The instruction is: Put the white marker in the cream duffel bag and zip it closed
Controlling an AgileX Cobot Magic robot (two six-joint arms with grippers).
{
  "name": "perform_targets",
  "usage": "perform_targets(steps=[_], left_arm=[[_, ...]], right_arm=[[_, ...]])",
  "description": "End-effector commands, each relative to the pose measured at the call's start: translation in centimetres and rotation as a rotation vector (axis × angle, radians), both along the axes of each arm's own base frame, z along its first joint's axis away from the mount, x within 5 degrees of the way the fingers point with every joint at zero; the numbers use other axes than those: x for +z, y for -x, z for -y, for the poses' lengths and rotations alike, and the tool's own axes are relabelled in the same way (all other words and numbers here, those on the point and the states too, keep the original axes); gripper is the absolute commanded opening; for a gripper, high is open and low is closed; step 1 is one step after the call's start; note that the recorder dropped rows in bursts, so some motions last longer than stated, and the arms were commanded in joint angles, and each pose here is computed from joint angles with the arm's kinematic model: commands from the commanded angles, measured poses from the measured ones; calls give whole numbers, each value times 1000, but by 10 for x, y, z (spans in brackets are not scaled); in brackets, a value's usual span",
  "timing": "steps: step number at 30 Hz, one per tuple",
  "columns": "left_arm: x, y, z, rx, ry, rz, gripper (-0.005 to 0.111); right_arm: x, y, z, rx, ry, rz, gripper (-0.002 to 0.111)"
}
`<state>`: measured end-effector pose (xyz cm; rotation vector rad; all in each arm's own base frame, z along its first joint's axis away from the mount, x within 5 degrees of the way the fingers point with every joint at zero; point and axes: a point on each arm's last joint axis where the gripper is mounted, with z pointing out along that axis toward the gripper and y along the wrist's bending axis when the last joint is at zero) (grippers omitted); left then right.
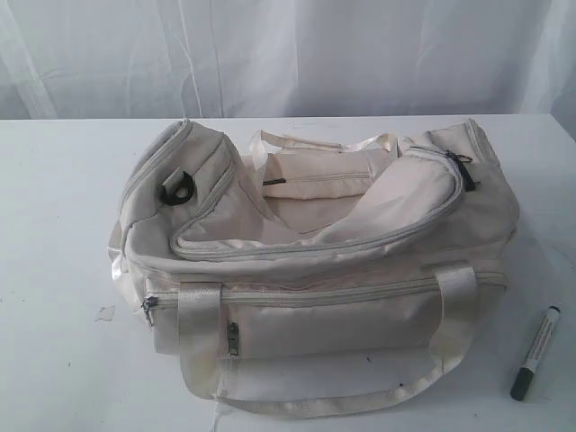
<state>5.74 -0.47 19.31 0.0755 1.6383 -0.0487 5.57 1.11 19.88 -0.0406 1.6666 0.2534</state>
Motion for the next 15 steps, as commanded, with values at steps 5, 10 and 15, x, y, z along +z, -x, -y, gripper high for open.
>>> perform_targets(steps=[5,10,15], left_arm=[[0,0,0,3,-5,5,1],[0,0,0,3,-5,5,1],[0,0,0,3,-5,5,1]], right_arm=[[-2,0,0,-4,0,-1,0],[1,0,0,-5,-7,24,0],[13,0,1,-15,-540,56,0]])
